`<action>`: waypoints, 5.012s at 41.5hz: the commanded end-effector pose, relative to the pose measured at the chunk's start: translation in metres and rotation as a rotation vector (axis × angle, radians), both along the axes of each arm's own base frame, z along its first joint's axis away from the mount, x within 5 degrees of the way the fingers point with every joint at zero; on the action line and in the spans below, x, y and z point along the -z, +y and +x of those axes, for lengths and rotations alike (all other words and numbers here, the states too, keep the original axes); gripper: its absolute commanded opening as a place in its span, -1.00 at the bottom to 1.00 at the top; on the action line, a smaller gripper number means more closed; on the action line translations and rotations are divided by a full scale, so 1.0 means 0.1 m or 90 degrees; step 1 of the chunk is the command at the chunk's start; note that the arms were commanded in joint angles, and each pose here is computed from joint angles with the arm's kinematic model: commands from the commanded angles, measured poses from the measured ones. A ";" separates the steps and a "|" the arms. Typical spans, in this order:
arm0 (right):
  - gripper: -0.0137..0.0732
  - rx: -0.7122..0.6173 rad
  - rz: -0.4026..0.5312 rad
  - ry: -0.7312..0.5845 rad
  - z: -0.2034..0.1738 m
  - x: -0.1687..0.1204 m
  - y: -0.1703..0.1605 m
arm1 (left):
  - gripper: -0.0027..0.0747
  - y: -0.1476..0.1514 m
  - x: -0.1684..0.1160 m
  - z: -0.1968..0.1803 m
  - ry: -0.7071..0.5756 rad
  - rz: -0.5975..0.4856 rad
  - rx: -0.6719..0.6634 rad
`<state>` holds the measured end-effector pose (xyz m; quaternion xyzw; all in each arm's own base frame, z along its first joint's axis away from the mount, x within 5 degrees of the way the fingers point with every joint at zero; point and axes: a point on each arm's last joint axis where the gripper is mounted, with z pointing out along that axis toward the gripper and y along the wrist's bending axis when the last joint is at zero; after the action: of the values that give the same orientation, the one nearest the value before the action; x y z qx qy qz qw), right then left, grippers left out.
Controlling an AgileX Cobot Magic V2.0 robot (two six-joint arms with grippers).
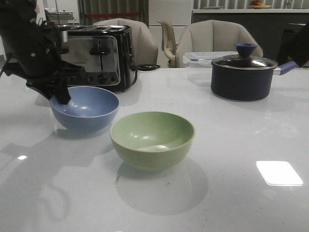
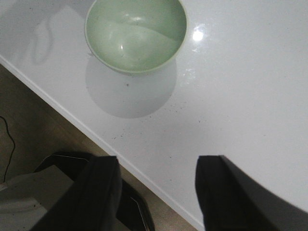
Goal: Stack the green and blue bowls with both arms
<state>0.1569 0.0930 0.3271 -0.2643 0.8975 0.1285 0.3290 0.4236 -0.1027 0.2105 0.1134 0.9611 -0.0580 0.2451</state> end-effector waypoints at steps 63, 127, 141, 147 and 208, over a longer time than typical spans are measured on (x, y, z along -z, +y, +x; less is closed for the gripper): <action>0.39 0.006 0.025 -0.051 0.02 -0.14 0.00 | 0.00 -1.21 -0.42 -0.80 -0.082 -0.092 0.277; 0.39 0.026 0.027 -0.071 -0.14 -0.22 -0.12 | 0.38 0.21 -1.31 -3.03 -0.272 -0.108 0.232; 0.10 0.034 0.035 -0.110 -0.20 -0.19 -0.17 | -0.04 0.21 -1.32 -3.02 -0.281 -0.111 0.231; -0.29 0.034 0.037 -0.114 -0.19 -0.20 -0.16 | -0.38 0.21 -1.32 -3.02 -0.282 -0.111 0.231; -0.60 0.033 0.034 -0.109 -0.20 -0.19 -0.17 | -0.68 0.96 -0.77 -3.75 -0.715 -0.083 -0.088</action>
<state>0.1350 0.0768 0.3326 -0.2497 0.8866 0.1155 0.3719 0.0502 -0.0093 0.2851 0.0678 0.7289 -0.0364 0.6803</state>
